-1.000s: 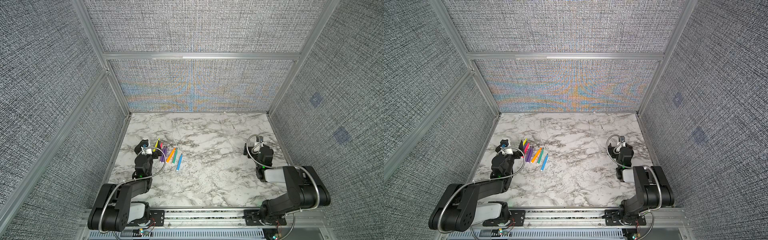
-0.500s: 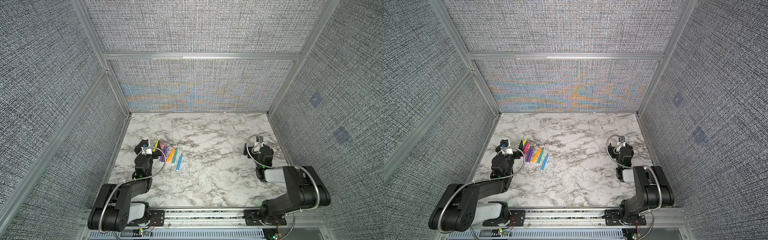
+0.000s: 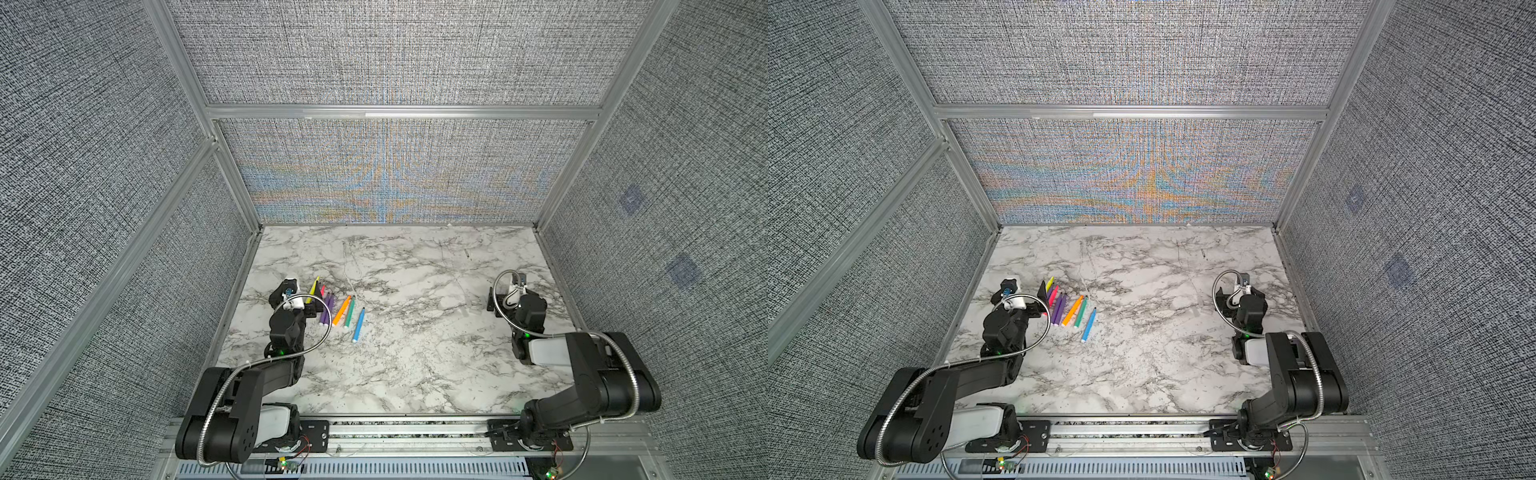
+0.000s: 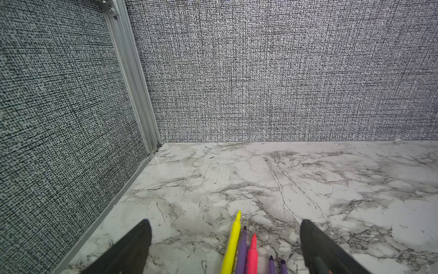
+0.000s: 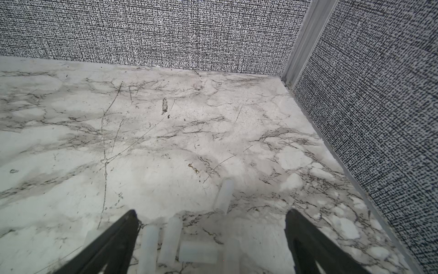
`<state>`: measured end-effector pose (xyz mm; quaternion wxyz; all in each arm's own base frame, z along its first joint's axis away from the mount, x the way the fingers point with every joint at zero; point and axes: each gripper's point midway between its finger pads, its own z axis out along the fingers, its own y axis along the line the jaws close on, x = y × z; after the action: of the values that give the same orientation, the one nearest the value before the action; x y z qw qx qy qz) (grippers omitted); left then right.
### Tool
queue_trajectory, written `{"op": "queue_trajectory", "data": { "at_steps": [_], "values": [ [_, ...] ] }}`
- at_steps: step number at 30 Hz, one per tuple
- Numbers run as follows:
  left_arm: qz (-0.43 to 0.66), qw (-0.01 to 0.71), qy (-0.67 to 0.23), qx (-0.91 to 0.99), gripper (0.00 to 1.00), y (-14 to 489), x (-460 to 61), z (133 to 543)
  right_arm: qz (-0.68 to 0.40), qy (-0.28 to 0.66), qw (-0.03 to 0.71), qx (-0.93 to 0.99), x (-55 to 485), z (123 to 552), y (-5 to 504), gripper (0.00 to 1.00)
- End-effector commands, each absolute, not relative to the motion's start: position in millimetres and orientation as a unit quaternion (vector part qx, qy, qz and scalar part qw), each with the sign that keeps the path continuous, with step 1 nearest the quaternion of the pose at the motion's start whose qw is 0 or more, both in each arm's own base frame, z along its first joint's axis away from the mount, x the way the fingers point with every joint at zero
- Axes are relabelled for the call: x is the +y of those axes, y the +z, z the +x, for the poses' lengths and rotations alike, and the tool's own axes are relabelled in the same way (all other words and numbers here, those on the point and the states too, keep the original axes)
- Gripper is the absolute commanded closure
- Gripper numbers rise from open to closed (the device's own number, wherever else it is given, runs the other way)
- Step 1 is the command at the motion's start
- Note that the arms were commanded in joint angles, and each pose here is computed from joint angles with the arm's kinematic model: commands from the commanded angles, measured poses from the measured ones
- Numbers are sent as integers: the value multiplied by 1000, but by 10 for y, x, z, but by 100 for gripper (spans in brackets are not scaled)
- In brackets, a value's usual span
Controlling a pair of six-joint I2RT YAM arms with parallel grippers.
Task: Remove pen caps from pens
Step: Reset both arms
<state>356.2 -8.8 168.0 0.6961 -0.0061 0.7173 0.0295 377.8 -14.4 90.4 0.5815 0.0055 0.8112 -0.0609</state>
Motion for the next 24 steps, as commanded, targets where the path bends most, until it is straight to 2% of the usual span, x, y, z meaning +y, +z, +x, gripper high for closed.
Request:
{"op": "queue_trajectory", "data": {
  "at_steps": [1,4,6,8,24],
  "values": [
    [-9,711,26,702,3,1790,-90,3570,-17,-43,618,785,-43,3736,1067,1],
    [-9,712,26,702,3,1792,-90,3570,-13,-46,621,782,-59,3709,1064,1],
    [-9,711,26,702,3,1791,-90,3570,20,-65,587,806,-183,3845,971,1],
    [-9,711,26,702,3,1790,-89,3570,13,-64,603,795,-156,3805,1031,1],
    [-8,710,25,703,3,1787,-94,3573,8,-62,593,802,-141,3858,1005,1]
  ]
}}
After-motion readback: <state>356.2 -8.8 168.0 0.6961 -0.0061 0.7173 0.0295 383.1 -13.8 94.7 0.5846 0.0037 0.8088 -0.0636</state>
